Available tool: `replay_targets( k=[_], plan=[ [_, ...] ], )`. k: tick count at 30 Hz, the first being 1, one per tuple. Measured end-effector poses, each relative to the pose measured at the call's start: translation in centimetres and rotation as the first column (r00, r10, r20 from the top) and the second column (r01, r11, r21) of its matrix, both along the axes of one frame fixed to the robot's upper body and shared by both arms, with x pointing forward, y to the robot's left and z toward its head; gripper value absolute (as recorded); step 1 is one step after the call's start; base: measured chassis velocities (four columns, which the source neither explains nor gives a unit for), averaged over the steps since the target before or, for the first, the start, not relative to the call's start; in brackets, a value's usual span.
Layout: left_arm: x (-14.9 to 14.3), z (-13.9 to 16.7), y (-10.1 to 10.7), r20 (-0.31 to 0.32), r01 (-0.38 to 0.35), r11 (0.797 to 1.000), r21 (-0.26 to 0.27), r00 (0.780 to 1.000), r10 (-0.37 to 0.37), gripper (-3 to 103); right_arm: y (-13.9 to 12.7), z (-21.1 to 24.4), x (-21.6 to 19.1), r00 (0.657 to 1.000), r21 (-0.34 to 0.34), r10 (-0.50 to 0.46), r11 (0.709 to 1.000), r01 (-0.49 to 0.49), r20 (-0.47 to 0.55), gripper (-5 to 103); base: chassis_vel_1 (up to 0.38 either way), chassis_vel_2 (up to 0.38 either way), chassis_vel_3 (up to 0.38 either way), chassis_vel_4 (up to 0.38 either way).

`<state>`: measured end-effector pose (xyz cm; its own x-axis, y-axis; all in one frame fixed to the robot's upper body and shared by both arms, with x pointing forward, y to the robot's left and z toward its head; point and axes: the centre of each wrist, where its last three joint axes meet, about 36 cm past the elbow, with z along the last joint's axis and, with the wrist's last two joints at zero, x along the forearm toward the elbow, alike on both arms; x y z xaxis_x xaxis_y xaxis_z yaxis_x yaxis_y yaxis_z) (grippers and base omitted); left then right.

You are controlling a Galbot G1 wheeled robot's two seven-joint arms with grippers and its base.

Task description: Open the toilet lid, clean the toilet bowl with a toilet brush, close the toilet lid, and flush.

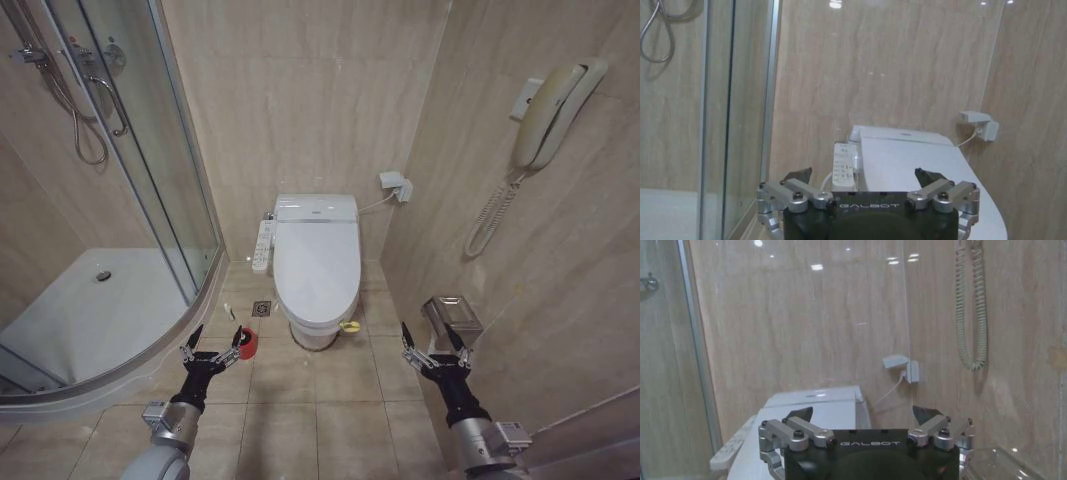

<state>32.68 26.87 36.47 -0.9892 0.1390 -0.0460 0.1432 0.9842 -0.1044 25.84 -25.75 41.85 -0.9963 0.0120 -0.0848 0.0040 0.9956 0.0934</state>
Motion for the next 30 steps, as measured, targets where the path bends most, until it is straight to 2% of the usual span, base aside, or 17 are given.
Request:
replay_targets(
  k=[8, 16, 30],
  plan=[
    [0.0, 0.0, 0.0, 0.000, 0.000, 1.000, 0.000, 1.000, 0.000, 100, -0.1, -0.8, -1.1, 0.999, -0.009, 0.029, 1.000, -0.029, -0.032, 100, 0.000, 0.000, 0.000, 0.000],
    [0.0, 0.0, 0.0, 0.000, 0.000, 1.000, 0.000, 1.000, 0.000, 100, 0.3, -0.6, -0.5, 0.999, -0.004, 0.031, 1.000, -0.031, -0.015, 100, -0.040, 0.028, 0.024, -0.034],
    [0.0, 0.0, 0.0, 0.000, 0.000, 1.000, 0.000, 1.000, 0.000, 100, 0.7, -0.6, -0.9, 1.000, 0.004, 0.014, 1.000, -0.014, -0.015, 100, -0.107, 0.103, 0.113, -0.107]
  ],
)
